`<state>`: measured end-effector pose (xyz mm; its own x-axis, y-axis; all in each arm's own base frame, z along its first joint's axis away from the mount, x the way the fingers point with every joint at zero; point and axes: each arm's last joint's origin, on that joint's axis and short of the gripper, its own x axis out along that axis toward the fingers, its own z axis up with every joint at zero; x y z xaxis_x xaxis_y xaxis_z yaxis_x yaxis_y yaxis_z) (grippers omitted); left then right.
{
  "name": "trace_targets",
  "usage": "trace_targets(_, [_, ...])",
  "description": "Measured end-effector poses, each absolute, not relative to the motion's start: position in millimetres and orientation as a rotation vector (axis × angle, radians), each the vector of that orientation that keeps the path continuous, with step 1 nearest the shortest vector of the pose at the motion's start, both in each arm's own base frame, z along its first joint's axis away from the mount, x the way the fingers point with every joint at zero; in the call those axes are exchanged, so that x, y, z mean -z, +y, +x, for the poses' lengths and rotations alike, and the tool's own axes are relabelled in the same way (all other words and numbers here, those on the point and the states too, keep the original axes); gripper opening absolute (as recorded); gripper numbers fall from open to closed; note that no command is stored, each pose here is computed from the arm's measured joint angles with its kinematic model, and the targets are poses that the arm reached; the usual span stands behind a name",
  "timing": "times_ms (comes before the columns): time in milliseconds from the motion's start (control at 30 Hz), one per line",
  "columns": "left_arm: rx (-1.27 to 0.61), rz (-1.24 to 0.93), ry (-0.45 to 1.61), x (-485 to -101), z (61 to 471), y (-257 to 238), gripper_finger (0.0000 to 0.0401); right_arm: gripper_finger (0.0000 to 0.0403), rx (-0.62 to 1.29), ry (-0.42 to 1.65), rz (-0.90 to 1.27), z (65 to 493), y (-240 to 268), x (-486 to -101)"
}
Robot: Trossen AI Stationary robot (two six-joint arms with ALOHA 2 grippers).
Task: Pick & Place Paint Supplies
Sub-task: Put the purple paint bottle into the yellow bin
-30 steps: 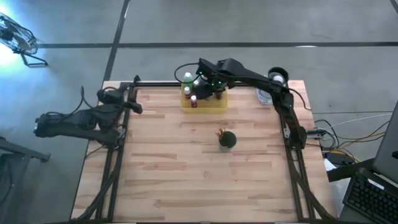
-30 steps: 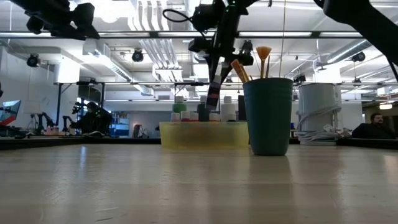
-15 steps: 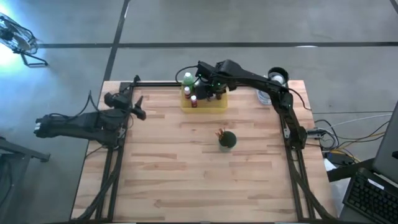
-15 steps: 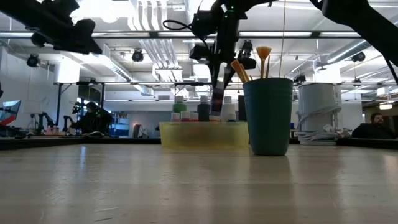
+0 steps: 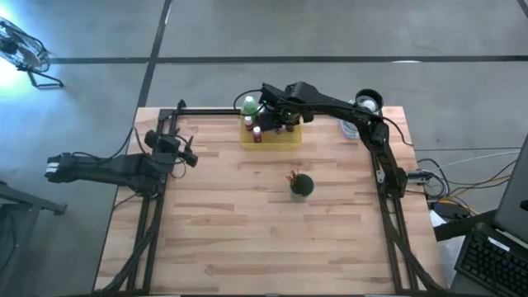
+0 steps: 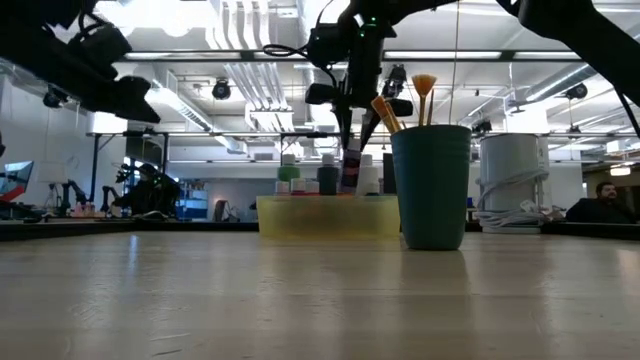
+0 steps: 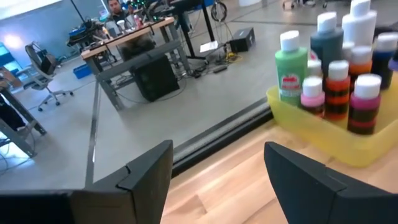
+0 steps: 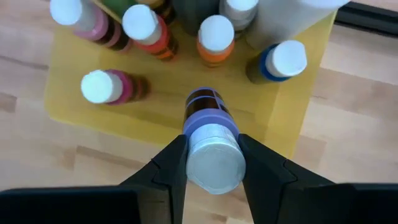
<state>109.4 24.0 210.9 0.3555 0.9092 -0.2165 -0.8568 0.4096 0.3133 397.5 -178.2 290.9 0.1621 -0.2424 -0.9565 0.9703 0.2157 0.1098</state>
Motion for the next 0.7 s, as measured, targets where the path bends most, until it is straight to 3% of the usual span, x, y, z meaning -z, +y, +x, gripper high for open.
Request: trace_targets(700, [-1.138, 0.245, 0.514, -166, 103, 24, 0.0257, 0.0113, 1.082, 1.023, 0.906, 403, -181, -248])
